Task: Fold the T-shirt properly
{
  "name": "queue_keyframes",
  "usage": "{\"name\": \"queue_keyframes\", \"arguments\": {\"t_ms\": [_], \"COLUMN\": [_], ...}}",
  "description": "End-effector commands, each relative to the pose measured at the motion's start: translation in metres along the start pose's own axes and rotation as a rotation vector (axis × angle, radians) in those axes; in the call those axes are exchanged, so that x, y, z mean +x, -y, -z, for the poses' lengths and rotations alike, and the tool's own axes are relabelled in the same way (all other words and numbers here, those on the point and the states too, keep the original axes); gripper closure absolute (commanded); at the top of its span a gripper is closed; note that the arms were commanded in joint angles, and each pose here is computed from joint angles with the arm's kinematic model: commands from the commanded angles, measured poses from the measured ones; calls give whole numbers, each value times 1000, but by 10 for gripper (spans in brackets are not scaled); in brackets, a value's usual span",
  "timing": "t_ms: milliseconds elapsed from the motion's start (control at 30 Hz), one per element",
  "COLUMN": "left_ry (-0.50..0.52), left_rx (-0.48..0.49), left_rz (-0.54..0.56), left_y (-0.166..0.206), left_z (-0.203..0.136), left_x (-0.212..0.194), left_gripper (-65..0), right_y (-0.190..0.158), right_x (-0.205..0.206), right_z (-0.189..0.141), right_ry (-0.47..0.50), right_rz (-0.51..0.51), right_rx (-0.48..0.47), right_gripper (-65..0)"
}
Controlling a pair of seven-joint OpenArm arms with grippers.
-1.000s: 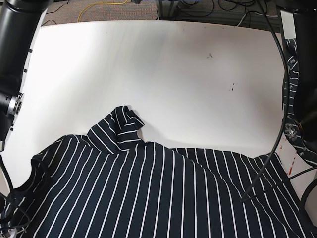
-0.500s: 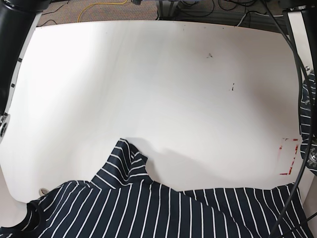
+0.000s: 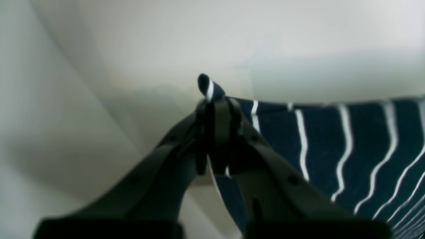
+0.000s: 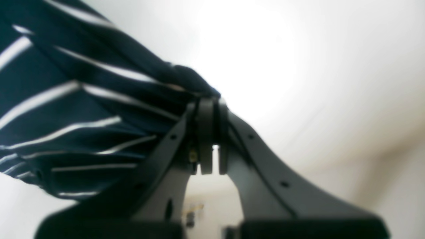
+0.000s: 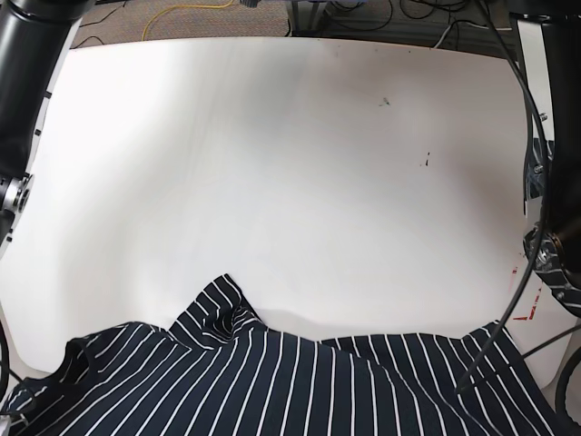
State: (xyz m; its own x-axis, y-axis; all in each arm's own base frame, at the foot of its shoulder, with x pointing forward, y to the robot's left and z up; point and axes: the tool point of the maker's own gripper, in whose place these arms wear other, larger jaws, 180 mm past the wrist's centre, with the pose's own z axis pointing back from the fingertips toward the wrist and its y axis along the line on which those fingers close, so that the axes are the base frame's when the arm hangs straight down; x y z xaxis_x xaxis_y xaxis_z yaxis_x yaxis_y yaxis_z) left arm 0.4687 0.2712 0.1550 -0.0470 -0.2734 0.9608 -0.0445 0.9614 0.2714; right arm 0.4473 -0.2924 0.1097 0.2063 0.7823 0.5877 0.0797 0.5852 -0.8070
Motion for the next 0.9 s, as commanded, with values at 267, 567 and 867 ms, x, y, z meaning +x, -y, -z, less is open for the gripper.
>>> {"name": "queue_keyframes", "arguments": {"t_ms": [267, 567, 867], "left_ry": [-74, -245, -494], "left_rx": [26, 19, -21], "left_rz": [93, 166, 218], "left_y": [26, 43, 47], "left_z": [-25, -53, -93], "left_x": [-63, -146, -258], "left_gripper": [0, 0, 0], "right_y": [-45, -103, -165], "right_x": [-57, -144, -214], "right_z": [-37, -48, -72], "right_ry": [-98, -277, -448], "right_rz": [5, 98, 167], "right_rx": [-28, 86, 211], "right_gripper": [-8, -8, -6]}}
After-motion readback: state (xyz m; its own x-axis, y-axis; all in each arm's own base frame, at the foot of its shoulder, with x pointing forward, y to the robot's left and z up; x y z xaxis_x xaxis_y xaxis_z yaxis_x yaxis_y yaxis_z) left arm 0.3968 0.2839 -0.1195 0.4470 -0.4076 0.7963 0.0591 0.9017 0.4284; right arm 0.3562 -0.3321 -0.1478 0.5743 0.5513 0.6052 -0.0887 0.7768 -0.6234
